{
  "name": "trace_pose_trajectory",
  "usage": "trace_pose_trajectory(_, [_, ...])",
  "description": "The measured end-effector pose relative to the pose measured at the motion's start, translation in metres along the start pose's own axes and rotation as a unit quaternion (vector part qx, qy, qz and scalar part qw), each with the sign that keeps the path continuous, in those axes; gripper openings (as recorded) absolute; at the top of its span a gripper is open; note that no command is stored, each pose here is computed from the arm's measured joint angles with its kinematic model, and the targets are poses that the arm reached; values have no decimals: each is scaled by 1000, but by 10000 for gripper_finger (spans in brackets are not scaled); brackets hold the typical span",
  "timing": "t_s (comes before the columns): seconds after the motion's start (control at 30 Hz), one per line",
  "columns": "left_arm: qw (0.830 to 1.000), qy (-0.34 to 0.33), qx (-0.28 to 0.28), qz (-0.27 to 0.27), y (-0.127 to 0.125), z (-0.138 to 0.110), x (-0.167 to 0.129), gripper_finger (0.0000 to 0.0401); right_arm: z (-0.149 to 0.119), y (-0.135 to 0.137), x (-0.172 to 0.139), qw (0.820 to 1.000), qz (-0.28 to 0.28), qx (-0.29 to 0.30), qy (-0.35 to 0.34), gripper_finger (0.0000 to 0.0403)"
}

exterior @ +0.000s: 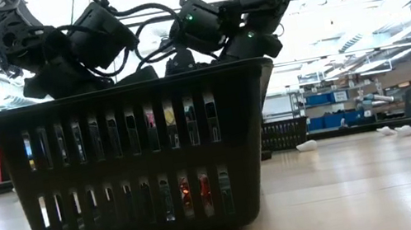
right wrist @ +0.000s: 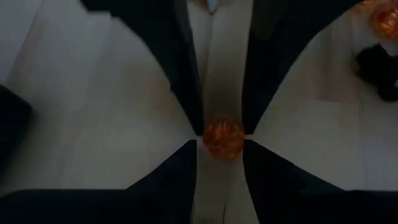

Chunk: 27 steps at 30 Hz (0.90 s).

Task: Sort Halloween decoration
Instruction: Put the orange pumpkin toy into the bottom black basket

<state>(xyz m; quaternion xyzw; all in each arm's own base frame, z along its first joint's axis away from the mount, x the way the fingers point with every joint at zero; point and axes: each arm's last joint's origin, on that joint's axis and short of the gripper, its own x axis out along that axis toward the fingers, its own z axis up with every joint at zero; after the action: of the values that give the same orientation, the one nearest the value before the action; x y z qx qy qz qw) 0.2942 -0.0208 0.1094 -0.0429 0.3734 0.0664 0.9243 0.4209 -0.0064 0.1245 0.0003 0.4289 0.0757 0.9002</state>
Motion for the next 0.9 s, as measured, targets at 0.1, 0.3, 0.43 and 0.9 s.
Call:
trace_pose_trajectory(0.1, [1000,-1,1,2,-1,0,0,123,0,-1,0,1000,-1,11,0,134])
trace_pose_trajectory(0.3, [1000,-3,12,0,-3,0,0,123,0,0,0,1000,-1,8,2,134])
trace_pose_trajectory(0.43, [1000,-8,12,-1,-3,0,0,123,-1,0,0,1000,-1,3,3,134])
trace_pose_trajectory(0.9, [1000,-16,11,-1,-3,2,0,117,-1,2,1,1000,-14,-12,8,129])
